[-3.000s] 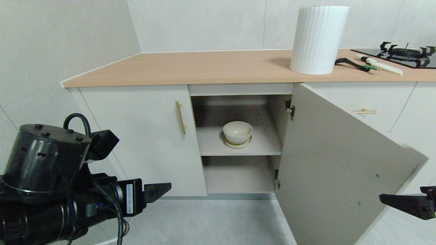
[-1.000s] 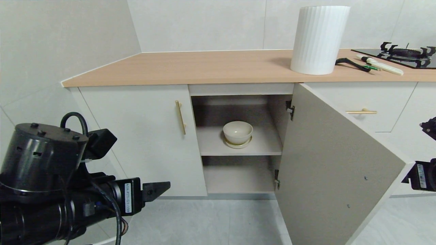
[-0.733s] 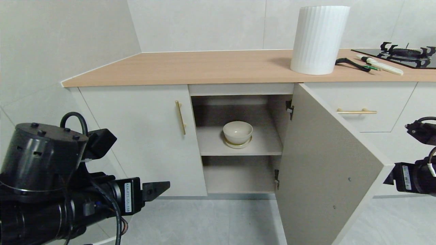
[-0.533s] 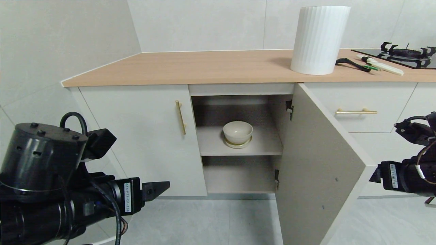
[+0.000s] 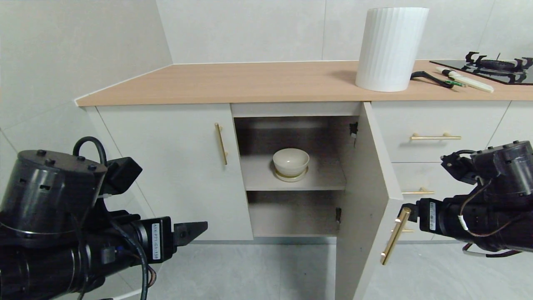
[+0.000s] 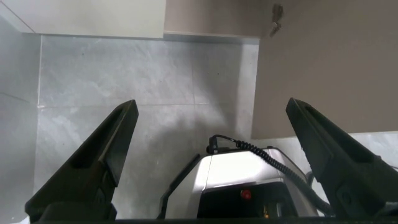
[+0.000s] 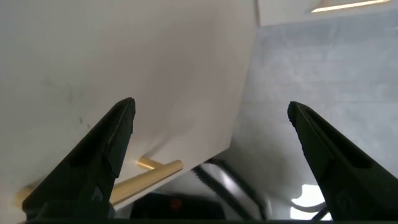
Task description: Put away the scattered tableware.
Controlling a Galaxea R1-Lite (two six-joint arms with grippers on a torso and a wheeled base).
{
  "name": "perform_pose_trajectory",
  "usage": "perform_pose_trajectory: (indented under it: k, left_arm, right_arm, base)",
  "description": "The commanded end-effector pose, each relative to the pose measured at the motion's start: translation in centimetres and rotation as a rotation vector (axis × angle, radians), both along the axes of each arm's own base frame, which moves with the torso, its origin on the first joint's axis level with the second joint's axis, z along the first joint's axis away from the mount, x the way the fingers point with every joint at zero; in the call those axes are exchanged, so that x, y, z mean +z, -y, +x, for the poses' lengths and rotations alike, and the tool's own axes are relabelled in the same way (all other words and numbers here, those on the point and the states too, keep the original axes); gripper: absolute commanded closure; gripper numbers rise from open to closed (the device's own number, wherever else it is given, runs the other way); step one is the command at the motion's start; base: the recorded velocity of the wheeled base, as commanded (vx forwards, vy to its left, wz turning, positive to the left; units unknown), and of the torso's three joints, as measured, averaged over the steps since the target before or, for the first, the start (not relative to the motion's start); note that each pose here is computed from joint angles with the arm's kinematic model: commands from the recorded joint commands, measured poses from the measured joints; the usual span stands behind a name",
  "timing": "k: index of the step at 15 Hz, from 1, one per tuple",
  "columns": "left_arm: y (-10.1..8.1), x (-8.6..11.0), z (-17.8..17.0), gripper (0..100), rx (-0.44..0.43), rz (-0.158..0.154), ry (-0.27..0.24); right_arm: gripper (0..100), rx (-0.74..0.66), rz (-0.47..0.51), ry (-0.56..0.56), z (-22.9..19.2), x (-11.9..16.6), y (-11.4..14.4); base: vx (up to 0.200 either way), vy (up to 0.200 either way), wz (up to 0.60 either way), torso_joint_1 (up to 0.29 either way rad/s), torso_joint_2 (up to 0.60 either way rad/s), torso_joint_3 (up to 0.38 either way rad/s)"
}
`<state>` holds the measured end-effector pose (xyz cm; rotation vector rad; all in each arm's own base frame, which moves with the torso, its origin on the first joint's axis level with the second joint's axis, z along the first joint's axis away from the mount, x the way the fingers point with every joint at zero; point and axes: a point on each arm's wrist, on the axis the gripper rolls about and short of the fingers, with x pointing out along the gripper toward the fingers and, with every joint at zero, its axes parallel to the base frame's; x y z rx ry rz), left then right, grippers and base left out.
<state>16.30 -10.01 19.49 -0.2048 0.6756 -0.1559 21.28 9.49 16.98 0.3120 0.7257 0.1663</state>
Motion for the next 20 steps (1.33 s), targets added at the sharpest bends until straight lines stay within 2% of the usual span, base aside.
perform_pose_trajectory:
  k: [1,3,7,13,20]
  left_arm:
    - [0.0,0.0,0.0,0,0.000,0.000,0.000]
    - [0.0,0.1,0.0,0,0.000,-0.002,0.002]
    - [-0.1,0.4,-0.2,0,0.002,-0.010,0.017]
    - [-0.2,0.5,-0.2,0,0.003,-0.011,0.020]
    - [-0.4,0.9,-0.3,0,0.033,-0.004,0.050]
  right_arm:
    - [0,0.020,-0.004,-0.040,0.6,-1.3,-1.1]
    - [0,0.035,0.001,-0.033,1.0,-1.6,-1.8]
    - [0,0.079,0.036,0.053,2.7,-2.1,-3.6]
    - [0,0.084,0.039,0.067,5.4,-2.3,-5.2]
    - [0,0.148,0.017,0.103,9.2,-2.9,-8.7]
  base:
    - [0.000,0.000,0.00,0.000,0.00,0.000]
    - [0.000,0.000,0.00,0.000,0.00,0.000]
    - [0.000,0.000,0.00,0.000,0.00,0.000]
    - [0.000,0.000,0.00,0.000,0.00,0.000]
    - [0.000,0.000,0.00,0.000,0.00,0.000]
